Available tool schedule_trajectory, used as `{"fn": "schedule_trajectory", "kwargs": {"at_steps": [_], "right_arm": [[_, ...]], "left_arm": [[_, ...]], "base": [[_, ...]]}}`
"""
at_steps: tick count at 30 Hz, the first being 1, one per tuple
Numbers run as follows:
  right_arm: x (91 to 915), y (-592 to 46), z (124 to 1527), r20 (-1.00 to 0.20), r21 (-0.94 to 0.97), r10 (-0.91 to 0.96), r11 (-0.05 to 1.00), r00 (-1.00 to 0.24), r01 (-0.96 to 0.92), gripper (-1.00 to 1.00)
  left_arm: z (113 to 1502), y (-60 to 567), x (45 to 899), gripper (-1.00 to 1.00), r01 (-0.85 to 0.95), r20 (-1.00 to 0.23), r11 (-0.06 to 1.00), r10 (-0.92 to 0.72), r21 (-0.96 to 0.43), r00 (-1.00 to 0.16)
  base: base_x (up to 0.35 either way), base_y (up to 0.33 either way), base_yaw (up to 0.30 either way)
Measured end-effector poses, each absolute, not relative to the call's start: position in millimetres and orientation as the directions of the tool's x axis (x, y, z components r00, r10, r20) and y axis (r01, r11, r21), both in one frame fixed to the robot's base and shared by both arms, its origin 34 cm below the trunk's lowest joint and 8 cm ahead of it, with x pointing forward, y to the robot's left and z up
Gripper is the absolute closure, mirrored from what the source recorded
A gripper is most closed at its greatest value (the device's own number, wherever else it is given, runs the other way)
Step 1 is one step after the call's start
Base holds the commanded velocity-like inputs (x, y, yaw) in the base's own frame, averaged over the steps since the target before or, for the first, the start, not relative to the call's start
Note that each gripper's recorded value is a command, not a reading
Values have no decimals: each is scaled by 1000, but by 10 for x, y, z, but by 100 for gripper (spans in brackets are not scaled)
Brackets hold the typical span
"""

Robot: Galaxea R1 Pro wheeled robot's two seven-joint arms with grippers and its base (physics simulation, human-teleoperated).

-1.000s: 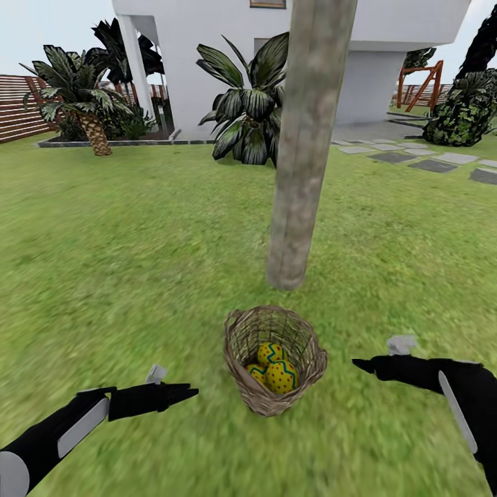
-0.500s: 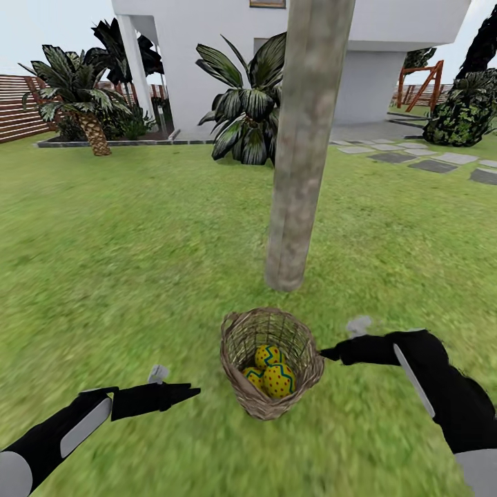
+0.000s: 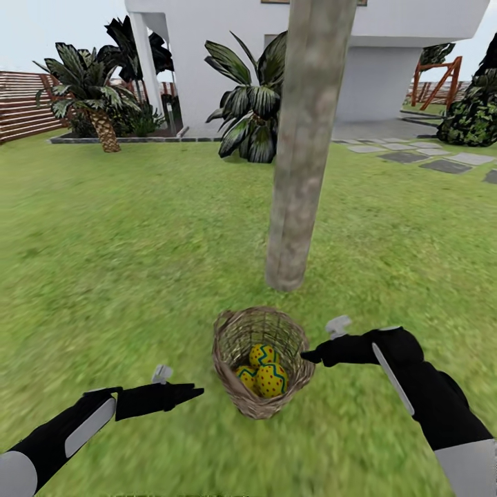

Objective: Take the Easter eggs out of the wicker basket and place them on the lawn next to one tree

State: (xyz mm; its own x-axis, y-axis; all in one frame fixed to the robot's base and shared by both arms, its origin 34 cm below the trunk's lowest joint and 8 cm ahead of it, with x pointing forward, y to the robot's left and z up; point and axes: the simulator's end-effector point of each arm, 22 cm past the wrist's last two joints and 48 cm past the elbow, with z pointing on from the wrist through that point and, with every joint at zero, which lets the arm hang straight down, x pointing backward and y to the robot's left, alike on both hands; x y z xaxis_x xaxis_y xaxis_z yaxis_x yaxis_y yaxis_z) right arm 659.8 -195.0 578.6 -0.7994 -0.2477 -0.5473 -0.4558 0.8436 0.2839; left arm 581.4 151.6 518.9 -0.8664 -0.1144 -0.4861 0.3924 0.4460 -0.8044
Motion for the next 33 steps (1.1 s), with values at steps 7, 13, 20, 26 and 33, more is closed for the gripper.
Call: {"fn": "schedule_trajectory", "kwargs": {"at_steps": [7,13,20,26,33], "right_arm": [[6562,-1764,5738,-543,306,-254,828,-800,-470,-100],[6555,-1743,5700,-539,311,-254,826,-803,-470,-100],[6481,-1572,5627,-528,322,-283,806,-801,-497,-100],[6458,-1416,5600,-527,342,-281,794,-802,-503,-100],[6451,-1409,5554,-520,346,-281,794,-807,-500,-100]], "left_arm": [[5147,1516,5803,-100,385,-478,447,-114,-808,-871],[5110,1521,5791,-100,379,-472,448,-113,-810,-874],[5069,1550,5777,-100,370,-463,450,-113,-813,-879],[4968,1624,5750,-100,348,-446,466,-115,-813,-888],[4918,1628,5729,-100,341,-437,468,-112,-816,-892]], "base": [[0,-264,196],[49,-190,193],[7,-14,189],[11,-10,187],[171,-146,181]]}}
